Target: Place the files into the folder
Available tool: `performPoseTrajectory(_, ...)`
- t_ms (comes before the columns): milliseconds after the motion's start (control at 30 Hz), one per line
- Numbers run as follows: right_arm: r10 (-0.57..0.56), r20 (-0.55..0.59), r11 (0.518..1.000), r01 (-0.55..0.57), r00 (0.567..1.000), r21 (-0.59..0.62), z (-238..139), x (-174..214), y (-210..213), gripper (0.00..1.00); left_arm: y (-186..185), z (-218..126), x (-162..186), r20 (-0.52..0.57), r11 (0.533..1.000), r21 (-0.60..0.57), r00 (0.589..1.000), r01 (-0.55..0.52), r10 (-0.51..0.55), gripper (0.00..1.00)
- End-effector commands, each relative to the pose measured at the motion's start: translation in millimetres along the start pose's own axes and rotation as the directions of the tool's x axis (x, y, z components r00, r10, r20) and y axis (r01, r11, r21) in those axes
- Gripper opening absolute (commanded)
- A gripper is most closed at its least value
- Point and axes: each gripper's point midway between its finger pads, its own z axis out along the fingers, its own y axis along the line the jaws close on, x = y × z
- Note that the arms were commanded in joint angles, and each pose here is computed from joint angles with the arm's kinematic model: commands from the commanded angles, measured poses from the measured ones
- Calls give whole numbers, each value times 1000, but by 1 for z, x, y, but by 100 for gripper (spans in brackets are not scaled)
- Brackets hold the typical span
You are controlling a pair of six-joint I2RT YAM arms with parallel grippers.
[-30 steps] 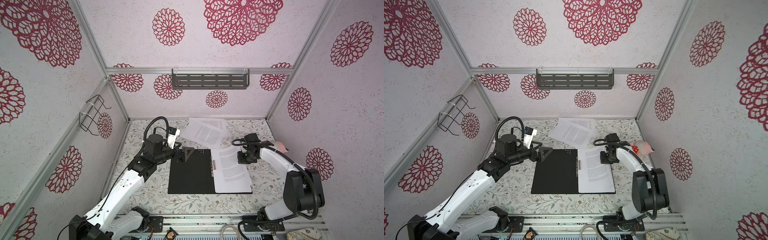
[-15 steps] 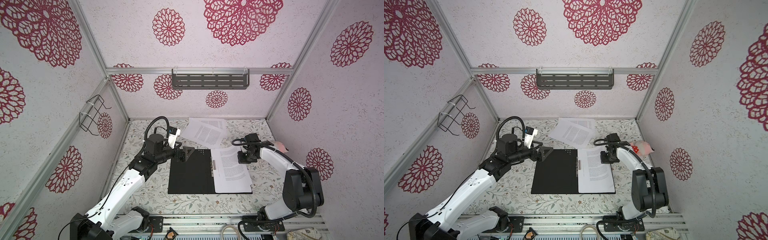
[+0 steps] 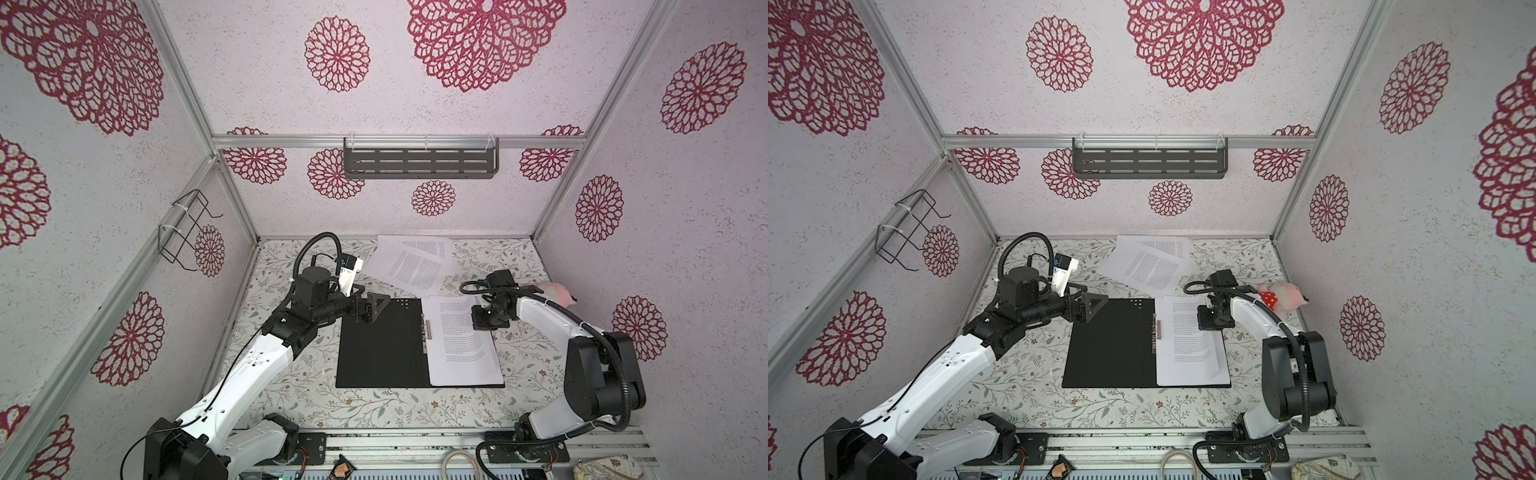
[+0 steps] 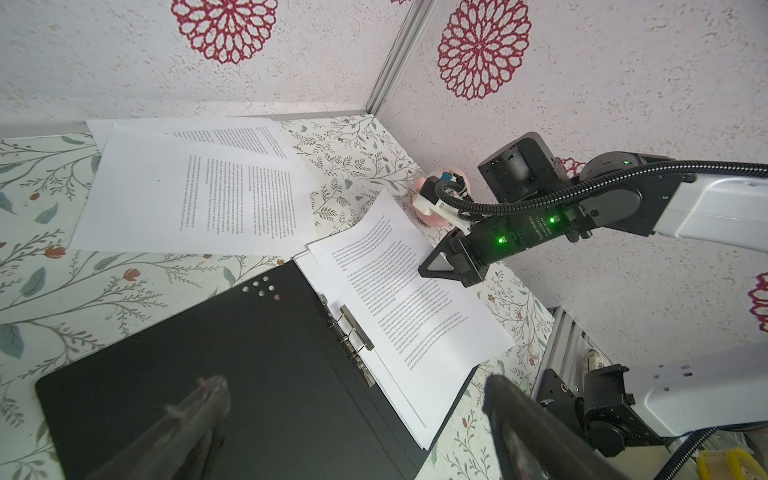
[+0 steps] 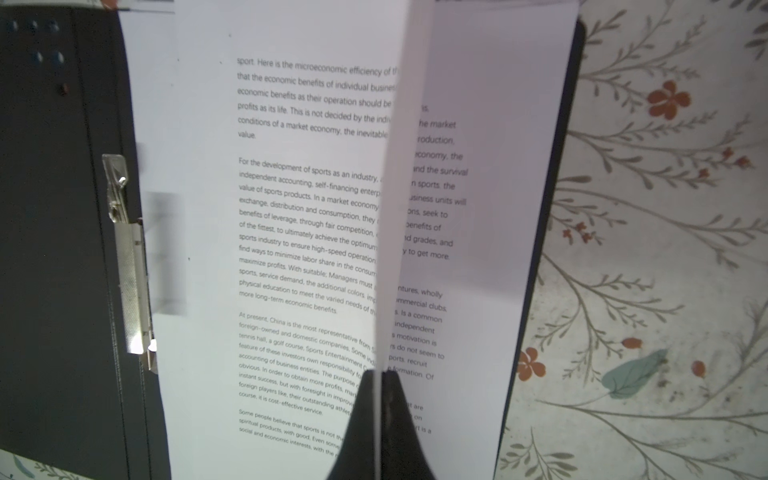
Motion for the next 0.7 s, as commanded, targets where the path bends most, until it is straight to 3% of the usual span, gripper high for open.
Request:
performPoseTrajectory(0,-5,5,1000,5,1000,-30,0,1,9,0,-5,-1,-8,20,999,21,999,-34,34,99)
performPoseTrajectory(667,-25,14,999,25,1000,-35,-1,6,15,0,-5,-1,-9,22,999,28,999,-26,26,99)
